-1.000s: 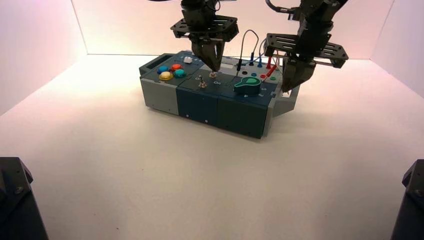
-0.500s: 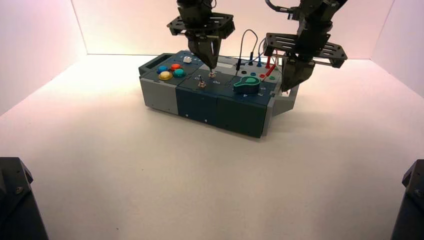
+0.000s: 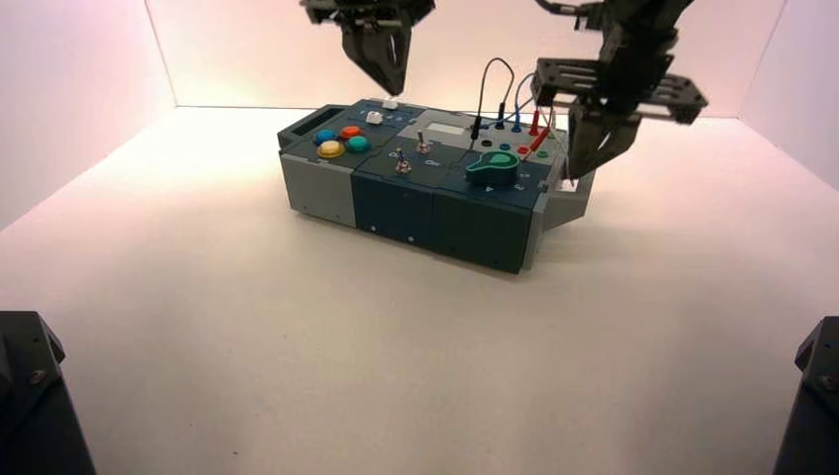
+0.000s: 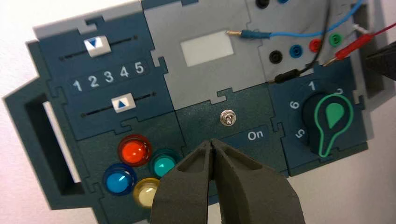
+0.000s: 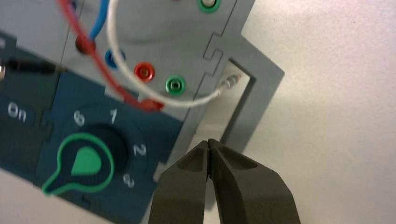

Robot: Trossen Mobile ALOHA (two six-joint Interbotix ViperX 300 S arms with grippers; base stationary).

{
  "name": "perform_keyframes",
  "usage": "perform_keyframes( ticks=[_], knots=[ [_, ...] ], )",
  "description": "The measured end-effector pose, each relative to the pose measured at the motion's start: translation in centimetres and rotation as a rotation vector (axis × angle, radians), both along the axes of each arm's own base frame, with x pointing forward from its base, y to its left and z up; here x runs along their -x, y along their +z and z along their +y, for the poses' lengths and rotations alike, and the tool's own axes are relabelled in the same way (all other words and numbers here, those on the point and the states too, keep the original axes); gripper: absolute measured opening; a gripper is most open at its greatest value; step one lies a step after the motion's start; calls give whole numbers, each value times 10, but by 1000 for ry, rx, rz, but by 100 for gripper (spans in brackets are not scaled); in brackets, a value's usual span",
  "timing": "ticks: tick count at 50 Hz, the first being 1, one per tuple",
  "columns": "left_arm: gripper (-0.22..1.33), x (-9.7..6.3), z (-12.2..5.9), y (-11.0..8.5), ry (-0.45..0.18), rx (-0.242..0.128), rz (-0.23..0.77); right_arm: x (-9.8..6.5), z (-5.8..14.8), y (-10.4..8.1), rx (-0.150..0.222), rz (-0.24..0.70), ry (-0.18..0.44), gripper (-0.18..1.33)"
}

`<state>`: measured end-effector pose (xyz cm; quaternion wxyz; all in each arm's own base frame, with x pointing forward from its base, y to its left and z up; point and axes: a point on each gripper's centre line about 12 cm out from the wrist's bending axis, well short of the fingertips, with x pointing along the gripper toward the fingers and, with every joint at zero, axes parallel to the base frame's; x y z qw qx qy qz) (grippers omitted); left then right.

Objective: Flip the top switch off with the left gripper.

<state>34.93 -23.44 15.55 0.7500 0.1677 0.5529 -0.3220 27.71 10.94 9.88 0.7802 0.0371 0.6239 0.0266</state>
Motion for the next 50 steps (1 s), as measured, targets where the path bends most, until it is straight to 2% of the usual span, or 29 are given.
perform_keyframes(
  ticks=[8,17,26,33,39,50],
  knots=[
    [-16,2,1,5,-47,-5,-19,6,-2,17,16,-6,67,-14],
    [-16,3,1,5,-62,-11,-17,11,-4,29,31,-12,129,-14],
    [-16,4,2,5,-71,-14,-17,20,-8,52,62,-33,276,-14],
    [-16,4,1,5,-73,-13,-19,24,-8,65,65,-71,340,-14],
    [-16,4,1,5,-74,-13,-21,27,-8,75,58,-106,381,-14],
    [-16,4,1,4,-75,-14,-21,31,-10,73,65,-104,403,-14]
  ],
)
